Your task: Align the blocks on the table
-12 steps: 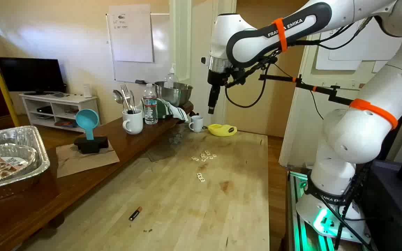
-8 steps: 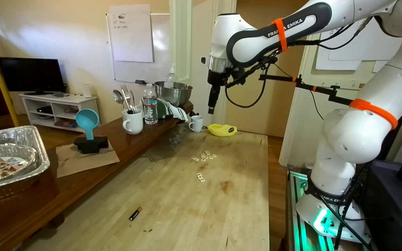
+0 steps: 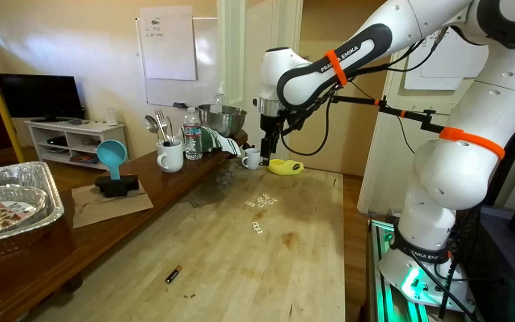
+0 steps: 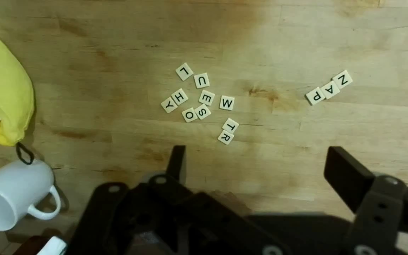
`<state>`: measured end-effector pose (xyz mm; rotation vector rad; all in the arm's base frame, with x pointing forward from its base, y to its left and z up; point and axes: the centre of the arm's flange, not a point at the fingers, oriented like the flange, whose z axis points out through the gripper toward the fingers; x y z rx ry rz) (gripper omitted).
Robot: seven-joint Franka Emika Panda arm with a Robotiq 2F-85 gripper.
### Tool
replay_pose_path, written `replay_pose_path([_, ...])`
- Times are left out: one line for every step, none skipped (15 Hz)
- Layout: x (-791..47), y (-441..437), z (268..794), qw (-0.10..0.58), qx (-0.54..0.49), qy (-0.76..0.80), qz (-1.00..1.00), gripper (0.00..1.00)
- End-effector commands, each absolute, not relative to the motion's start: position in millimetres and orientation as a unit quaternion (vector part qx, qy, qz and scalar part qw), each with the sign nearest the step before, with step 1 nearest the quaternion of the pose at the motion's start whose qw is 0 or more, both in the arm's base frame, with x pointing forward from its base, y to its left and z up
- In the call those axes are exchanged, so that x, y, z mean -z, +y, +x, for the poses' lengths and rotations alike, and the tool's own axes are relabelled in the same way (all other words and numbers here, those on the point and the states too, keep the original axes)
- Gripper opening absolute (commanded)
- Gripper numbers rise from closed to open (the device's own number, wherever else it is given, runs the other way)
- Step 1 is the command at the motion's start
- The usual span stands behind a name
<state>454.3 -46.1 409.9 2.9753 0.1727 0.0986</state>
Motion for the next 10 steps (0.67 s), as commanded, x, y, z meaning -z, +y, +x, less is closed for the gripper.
replay_pose_path([-358.7, -57.1, 466.7, 0.047, -0.039, 0.055, 0.997, 1.00])
replay_pose_path([-347.7, -60.4, 467.4, 0.041, -0.042, 0.058, 0.997, 1.00])
replay_pose_path([-338.0, -63.9, 467.1, 0.030, -0.043, 0.068, 0.996, 1.00])
replay_pose_path([-328.6, -67.9, 466.0, 0.020, -0.046, 0.083, 0.995, 1.00])
replay_pose_path([-320.1, -71.6, 465.3, 0.013, -0.048, 0.092, 0.994, 1.00])
replay_pose_path([-311.8, -77.3, 464.9, 0.004, -0.052, 0.105, 0.993, 1.00])
replay_pose_path([-304.9, -82.4, 465.2, -0.001, -0.058, 0.112, 0.992, 1.00])
replay_pose_path([-299.2, -88.9, 466.2, -0.007, -0.063, 0.117, 0.991, 1.00])
replay_pose_path([-293.7, -95.7, 468.5, -0.012, -0.071, 0.117, 0.990, 1.00])
replay_pose_path([-289.2, -101.6, 469.5, -0.020, -0.082, 0.115, 0.990, 1.00])
